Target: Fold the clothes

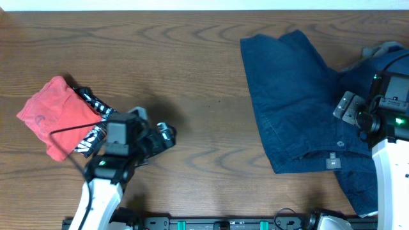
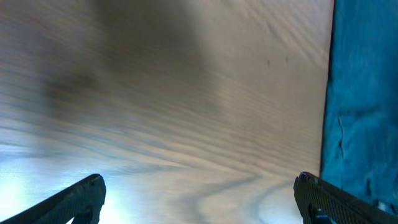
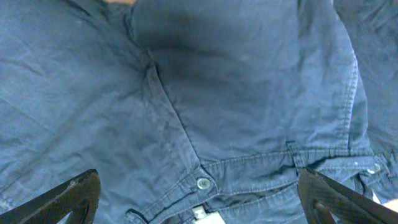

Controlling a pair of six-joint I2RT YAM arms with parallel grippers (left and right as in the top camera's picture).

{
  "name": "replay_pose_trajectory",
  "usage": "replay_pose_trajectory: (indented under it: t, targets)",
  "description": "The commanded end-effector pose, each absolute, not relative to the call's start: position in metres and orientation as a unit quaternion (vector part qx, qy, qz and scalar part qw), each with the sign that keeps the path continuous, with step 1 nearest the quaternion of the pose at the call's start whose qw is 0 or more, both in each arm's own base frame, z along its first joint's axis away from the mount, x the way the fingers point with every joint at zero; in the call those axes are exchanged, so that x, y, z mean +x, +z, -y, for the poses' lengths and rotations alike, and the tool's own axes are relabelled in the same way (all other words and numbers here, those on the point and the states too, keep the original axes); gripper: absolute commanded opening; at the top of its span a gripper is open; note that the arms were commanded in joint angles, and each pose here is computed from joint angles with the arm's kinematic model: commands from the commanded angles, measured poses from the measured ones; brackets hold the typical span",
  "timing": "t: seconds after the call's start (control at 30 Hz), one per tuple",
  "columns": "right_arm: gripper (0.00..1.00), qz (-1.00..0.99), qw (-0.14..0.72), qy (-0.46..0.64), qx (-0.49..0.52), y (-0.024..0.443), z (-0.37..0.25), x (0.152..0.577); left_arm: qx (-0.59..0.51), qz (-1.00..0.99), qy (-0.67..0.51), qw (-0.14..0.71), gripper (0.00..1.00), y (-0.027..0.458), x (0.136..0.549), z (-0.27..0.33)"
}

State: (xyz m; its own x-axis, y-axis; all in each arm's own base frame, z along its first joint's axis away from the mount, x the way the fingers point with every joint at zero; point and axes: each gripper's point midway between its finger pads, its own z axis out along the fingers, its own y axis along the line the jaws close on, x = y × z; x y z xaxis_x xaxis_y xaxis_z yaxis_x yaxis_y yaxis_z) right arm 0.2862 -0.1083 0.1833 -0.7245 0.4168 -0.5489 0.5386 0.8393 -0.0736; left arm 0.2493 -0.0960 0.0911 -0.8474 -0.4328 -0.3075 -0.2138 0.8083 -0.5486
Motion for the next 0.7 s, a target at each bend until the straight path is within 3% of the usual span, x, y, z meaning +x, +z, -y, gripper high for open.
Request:
replay_pose_trajectory:
  t: [0.0, 0.43, 0.67]
  targets:
    - [0.99, -0.917, 0.268, -0.111, 0.275, 0.186, 0.111, 0.285, -0.176, -0.927, -0.286, 0.166, 0.98, 0.082, 0.249, 0.128]
    - [0.99, -0.920, 0.266, -0.097, 0.271, 0.184, 0.107, 0.286, -0.100, -0.916, -0.375, 0.101, 0.98, 0.045, 0.235, 0.269]
    - [0.99, -0.921, 0.264, -0.094, 0.270, 0.183, 0.105, 0.285, -0.123, -0.890, -0.434, 0.062, 0.98, 0.034, 0.218, 0.327]
